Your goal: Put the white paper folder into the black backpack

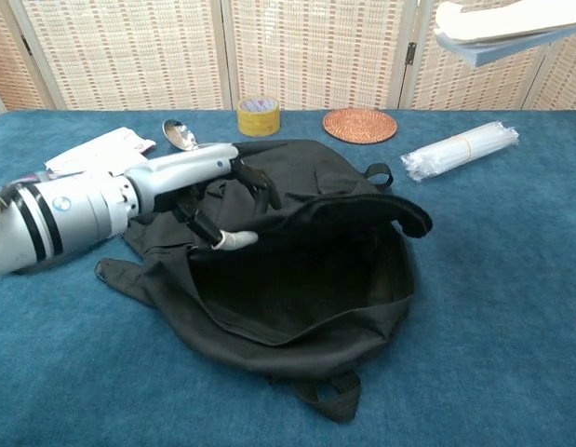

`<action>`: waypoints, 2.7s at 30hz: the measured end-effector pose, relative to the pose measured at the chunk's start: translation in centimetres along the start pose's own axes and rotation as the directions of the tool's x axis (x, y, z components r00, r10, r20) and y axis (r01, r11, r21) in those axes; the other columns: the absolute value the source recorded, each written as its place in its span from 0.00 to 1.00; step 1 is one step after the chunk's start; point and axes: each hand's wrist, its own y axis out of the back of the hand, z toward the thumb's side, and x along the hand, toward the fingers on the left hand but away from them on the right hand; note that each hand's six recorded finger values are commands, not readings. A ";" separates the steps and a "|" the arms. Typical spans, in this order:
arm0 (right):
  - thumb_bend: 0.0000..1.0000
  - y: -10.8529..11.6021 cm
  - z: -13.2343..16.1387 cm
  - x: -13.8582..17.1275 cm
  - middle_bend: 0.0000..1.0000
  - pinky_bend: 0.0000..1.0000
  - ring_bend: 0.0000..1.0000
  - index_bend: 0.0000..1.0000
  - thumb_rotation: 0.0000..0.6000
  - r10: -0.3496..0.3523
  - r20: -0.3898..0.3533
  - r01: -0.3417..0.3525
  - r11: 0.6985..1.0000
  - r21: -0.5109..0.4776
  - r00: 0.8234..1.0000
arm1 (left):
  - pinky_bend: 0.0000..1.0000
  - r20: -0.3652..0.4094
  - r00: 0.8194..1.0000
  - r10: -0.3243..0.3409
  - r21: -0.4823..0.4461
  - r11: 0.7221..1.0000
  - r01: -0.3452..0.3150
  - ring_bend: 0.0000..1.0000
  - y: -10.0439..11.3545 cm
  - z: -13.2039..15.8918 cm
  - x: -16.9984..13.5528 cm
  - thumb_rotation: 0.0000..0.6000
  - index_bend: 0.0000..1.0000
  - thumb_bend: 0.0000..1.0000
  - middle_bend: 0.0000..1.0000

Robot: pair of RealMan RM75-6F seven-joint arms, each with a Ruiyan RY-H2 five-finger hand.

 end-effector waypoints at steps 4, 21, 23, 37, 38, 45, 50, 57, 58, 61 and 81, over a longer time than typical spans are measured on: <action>0.65 1.0 1.4 0.4 0.38 0.27 0.40 0.71 1.00 -0.029 -0.028 0.026 0.994 -0.102 0.999 | 0.00 -0.038 0.998 0.049 -0.027 0.998 -0.050 0.27 3.2 -1.2 0.1 1.00 0.66 0.48 0.33; 0.66 2.9 8.1 2.9 0.40 0.31 0.43 0.72 1.00 -0.044 -0.170 -0.041 0.884 -0.465 0.984 | 0.00 -0.225 0.970 0.097 -0.090 0.989 -0.120 0.27 9.8 -6.0 3.6 1.00 0.64 0.48 0.33; 0.66 2.4 8.6 3.1 0.41 0.32 0.43 0.72 1.00 -0.022 -0.182 -0.070 0.874 -0.482 0.983 | 0.00 -0.231 0.968 0.099 -0.095 0.988 -0.123 0.27 10.0 -6.0 3.9 1.00 0.64 0.48 0.33; 0.66 -4.8 13.2 3.6 0.41 0.35 0.43 0.72 1.00 0.130 -0.264 -0.266 0.766 -0.585 0.956 | 0.00 -0.242 0.965 0.102 -0.109 0.985 -0.132 0.26 11.0 -5.6 4.3 1.00 0.64 0.48 0.33; 0.66 -5.6 13.5 3.5 0.41 0.35 0.43 0.73 1.00 0.138 -0.271 -0.277 0.763 -0.585 0.953 | 0.00 -0.243 0.965 0.102 -0.110 0.985 -0.132 0.26 11.0 -5.7 4.3 1.00 0.64 0.48 0.33; 0.66 -10.4 15.4 3.1 0.41 0.35 0.43 0.73 1.00 0.187 -0.304 -0.334 0.758 -0.560 0.934 | 0.00 -0.247 0.963 0.105 -0.111 0.985 -0.135 0.25 11.2 -5.9 3.9 1.00 0.64 0.48 0.33; 0.66 -13.8 16.4 2.4 0.41 0.35 0.43 0.73 1.00 0.213 -0.324 -0.361 0.778 -0.514 0.922 | 0.00 -0.247 0.963 0.107 -0.111 0.984 -0.137 0.25 11.4 -5.9 3.7 1.00 0.64 0.48 0.33; 0.66 -17.4 17.8 1.1 0.41 0.35 0.43 0.73 1.00 0.239 -0.343 -0.382 0.807 -0.449 0.908 | 0.00 -0.244 0.964 0.109 -0.110 0.984 -0.139 0.25 11.7 -5.8 3.1 1.00 0.64 0.48 0.33; 0.66 -17.8 17.9 0.8 0.41 0.35 0.43 0.73 1.00 0.242 -0.345 -0.384 0.811 -0.441 0.907 | 0.00 -0.243 0.964 0.109 -0.109 0.984 -0.139 0.25 11.7 -5.8 3.1 1.00 0.64 0.48 0.33; 0.66 -18.9 18.4 0.1 0.41 0.35 0.43 0.73 1.00 0.254 -0.350 -0.392 0.822 -0.412 0.902 | 0.00 -0.242 0.964 0.109 -0.107 0.985 -0.138 0.25 11.8 -5.8 2.9 1.00 0.64 0.48 0.33; 0.66 -23.0 20.1 -4.7 0.41 0.28 0.41 0.75 1.00 0.341 -0.332 -0.418 0.887 -0.195 0.879 | 0.00 -0.224 0.969 0.106 -0.106 0.986 -0.132 0.24 12.2 -5.2 2.5 1.00 0.64 0.48 0.33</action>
